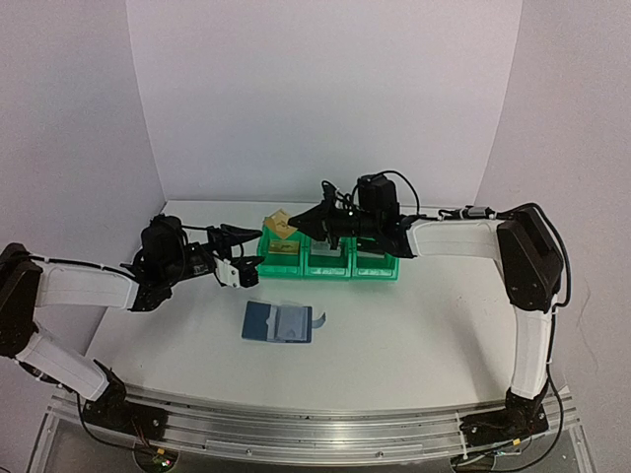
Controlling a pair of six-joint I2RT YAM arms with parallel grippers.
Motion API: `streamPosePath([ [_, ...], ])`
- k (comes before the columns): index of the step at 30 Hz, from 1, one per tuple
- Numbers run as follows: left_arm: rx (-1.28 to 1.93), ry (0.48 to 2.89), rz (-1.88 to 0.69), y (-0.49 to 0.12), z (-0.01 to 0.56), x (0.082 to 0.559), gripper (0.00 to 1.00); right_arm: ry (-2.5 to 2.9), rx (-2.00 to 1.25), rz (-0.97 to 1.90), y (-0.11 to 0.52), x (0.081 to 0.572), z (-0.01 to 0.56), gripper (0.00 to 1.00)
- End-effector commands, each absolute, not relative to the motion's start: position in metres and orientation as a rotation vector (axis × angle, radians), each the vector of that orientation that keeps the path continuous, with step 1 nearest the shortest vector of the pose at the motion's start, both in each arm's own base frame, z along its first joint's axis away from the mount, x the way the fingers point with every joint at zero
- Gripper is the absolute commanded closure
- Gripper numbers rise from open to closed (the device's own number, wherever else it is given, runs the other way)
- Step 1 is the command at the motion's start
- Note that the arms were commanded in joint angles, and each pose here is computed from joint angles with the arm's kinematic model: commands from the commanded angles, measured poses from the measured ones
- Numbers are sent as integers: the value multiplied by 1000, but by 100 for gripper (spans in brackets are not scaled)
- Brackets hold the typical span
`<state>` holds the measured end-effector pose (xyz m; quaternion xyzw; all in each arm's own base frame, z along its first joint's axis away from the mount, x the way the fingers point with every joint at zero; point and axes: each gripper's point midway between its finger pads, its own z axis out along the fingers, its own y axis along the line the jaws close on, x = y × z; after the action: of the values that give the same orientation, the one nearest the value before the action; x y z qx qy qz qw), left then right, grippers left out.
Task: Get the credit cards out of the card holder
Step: Place the credit card in the storage box.
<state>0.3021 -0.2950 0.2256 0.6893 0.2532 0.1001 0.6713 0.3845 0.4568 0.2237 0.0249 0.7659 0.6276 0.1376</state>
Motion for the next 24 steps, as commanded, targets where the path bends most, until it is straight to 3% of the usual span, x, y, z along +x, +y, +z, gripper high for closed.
streamPosePath([
  [1, 1438, 389, 455, -299, 275, 320, 46, 2176, -7, 1869, 464, 371, 251, 100],
  [11, 1497, 427, 490, -313, 259, 347, 67, 2167, -50, 1894, 471, 367, 257, 100],
  [20, 1515, 436, 481, -314, 252, 347, 97, 2163, -62, 1898, 472, 367, 258, 100],
  [24, 1512, 443, 467, -314, 253, 346, 100, 2170, -60, 1900, 473, 368, 256, 100],
])
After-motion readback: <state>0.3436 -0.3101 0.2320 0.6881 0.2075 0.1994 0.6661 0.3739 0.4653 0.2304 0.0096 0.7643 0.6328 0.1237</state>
